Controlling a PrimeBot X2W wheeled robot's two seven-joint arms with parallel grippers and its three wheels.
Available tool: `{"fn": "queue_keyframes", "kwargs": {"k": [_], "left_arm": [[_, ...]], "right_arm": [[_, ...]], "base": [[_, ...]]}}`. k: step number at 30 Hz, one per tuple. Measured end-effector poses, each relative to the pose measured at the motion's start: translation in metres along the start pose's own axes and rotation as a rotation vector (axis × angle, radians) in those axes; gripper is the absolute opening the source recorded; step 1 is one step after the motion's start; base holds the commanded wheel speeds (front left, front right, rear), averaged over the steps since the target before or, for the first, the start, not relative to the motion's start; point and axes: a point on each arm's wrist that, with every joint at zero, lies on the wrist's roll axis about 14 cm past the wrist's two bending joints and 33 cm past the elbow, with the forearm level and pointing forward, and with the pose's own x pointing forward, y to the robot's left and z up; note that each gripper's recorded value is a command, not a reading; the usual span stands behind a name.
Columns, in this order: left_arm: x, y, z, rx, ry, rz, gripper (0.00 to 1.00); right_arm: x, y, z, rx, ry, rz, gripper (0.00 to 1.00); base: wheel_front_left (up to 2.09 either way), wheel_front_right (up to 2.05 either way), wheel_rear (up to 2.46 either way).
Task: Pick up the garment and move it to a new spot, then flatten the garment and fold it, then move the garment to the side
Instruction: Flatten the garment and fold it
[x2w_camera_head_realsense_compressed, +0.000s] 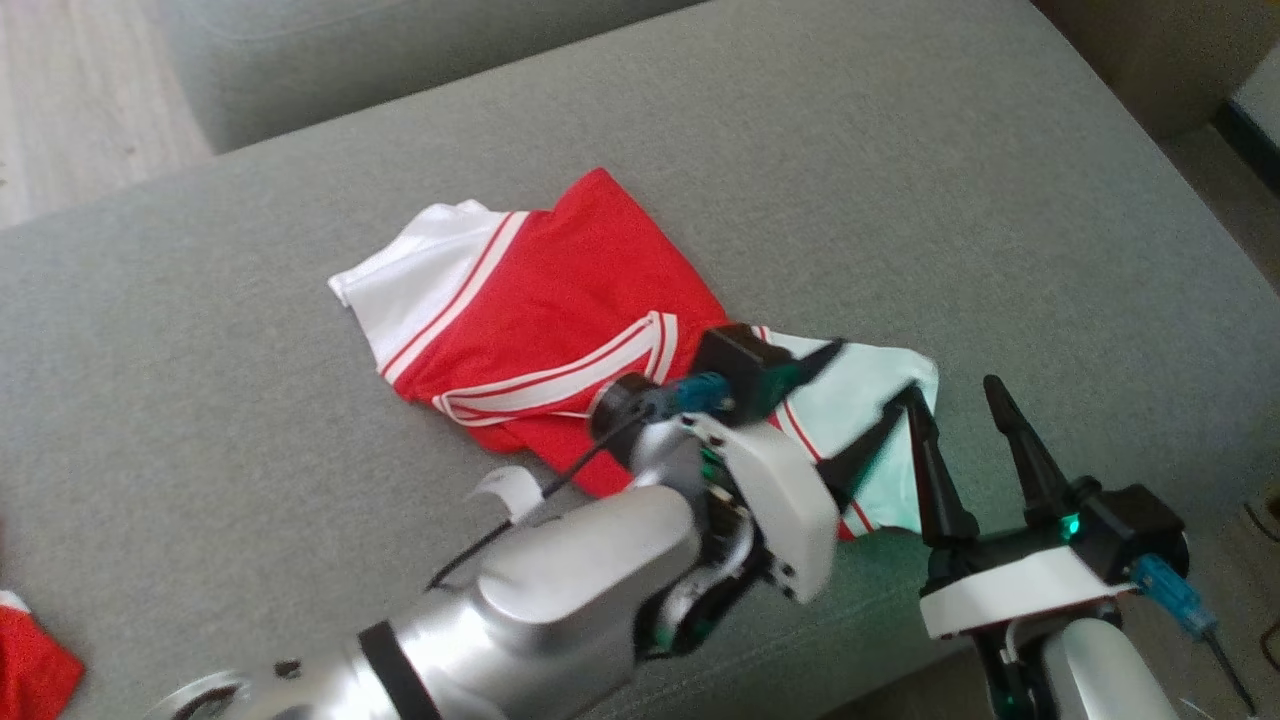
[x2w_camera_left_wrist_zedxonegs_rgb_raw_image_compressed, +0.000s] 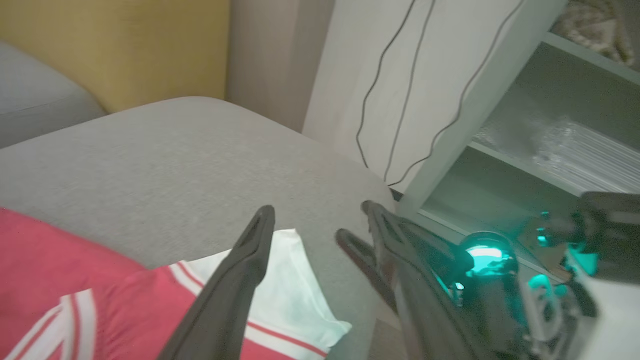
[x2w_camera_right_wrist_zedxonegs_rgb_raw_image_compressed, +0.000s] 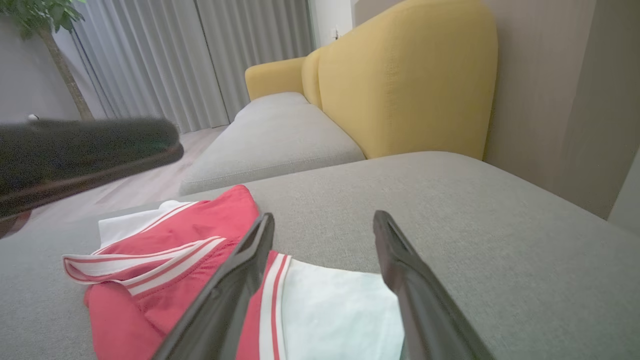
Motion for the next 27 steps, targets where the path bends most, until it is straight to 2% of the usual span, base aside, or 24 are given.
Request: {"fn": "queue_keyframes", "kwargs": {"k": [3, 5, 9, 11, 13, 16, 22, 27], "left_arm": [[-0.010, 0.033, -0.003, -0.001, 0.013, 0.137, 1.00], [-0.030, 0.070, -0.011, 0.021, 0.037, 0.265, 1.00], [-0.096, 0.159, -0.034, 0.104, 0.132, 0.573, 1.00], [-0.125, 0.186, -0.042, 0.103, 0.169, 0.679, 1.00], [-0.142, 0.198, -0.050, 0.058, 0.196, 0.739, 1.00], [-0.150, 0.202, -0.061, -0.005, 0.209, 0.766, 1.00], [-0.144, 0.198, -0.070, -0.086, 0.225, 0.744, 1.00], [-0.140, 0.196, -0.079, -0.105, 0.256, 0.733, 1.00]], "right_arm": [[0.002, 0.002, 0.006, -0.006, -0.020, 0.010, 1.00], [0.002, 0.002, 0.009, -0.004, -0.032, 0.011, 1.00], [-0.004, 0.005, 0.004, -0.003, -0.018, 0.018, 1.00], [-0.005, 0.006, 0.000, -0.003, -0.007, 0.019, 1.00], [-0.005, 0.007, -0.002, -0.002, 0.000, 0.020, 1.00], [-0.002, 0.008, -0.006, -0.010, 0.013, 0.024, 1.00], [0.000, 0.008, -0.010, -0.011, 0.028, 0.027, 1.00], [-0.001, 0.006, -0.012, -0.012, 0.035, 0.018, 1.00]], "base": [[0.00, 0.00, 0.00], [0.00, 0.00, 0.00], [0.00, 0.00, 0.00], [0.00, 0.00, 0.00], [0.00, 0.00, 0.00], [0.00, 0.00, 0.00], [0.00, 0.00, 0.00], [0.00, 0.00, 0.00]]}}
